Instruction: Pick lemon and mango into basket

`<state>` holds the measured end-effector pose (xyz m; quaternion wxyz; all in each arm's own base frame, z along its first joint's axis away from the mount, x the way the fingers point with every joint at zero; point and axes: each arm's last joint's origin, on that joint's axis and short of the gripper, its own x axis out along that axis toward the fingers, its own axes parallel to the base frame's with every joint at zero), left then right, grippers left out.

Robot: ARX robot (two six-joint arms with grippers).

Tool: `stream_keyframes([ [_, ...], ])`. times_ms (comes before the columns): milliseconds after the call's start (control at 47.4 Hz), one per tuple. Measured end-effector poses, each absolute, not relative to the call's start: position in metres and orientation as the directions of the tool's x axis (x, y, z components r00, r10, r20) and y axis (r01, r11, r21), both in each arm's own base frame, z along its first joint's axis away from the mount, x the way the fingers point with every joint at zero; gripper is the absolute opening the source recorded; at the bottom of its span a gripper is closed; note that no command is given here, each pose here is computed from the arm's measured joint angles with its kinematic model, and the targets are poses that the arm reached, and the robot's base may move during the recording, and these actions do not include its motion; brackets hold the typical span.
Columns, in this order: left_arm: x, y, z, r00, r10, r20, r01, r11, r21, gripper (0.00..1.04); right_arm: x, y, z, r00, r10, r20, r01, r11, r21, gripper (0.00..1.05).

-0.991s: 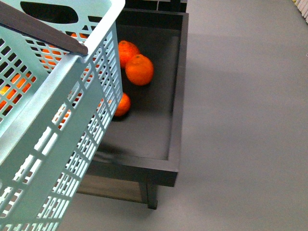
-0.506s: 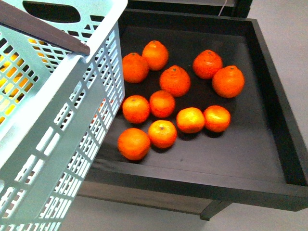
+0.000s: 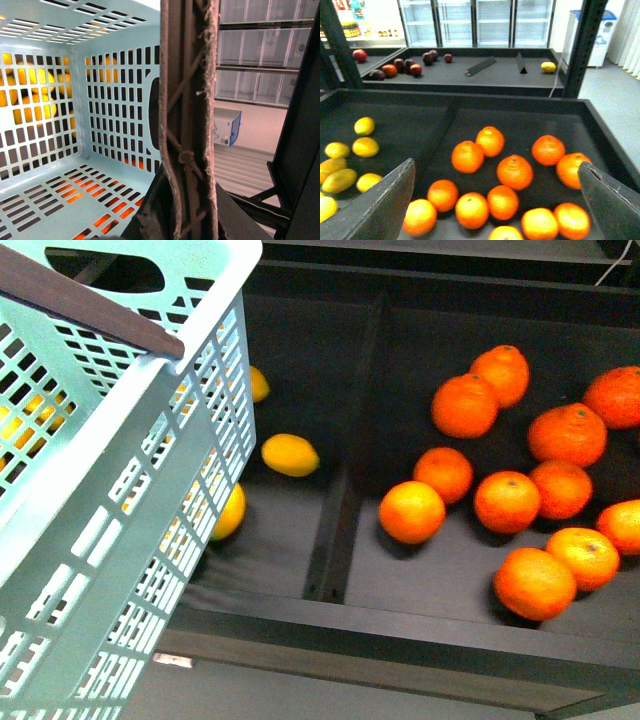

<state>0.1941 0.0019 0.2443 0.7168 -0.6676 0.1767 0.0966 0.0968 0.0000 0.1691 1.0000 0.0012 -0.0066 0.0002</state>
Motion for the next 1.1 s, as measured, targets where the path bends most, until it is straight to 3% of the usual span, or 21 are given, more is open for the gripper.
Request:
stream_keyframes([
  [1097, 0.194, 0.0019, 0.2444, 0.919, -0.098, -0.382, -0.374, 0.09, -0.923, 0.06, 0.0968, -0.0001, 0.1691, 1.0, -0.004, 0.013, 0.004, 1.0, 0.002, 0.96],
])
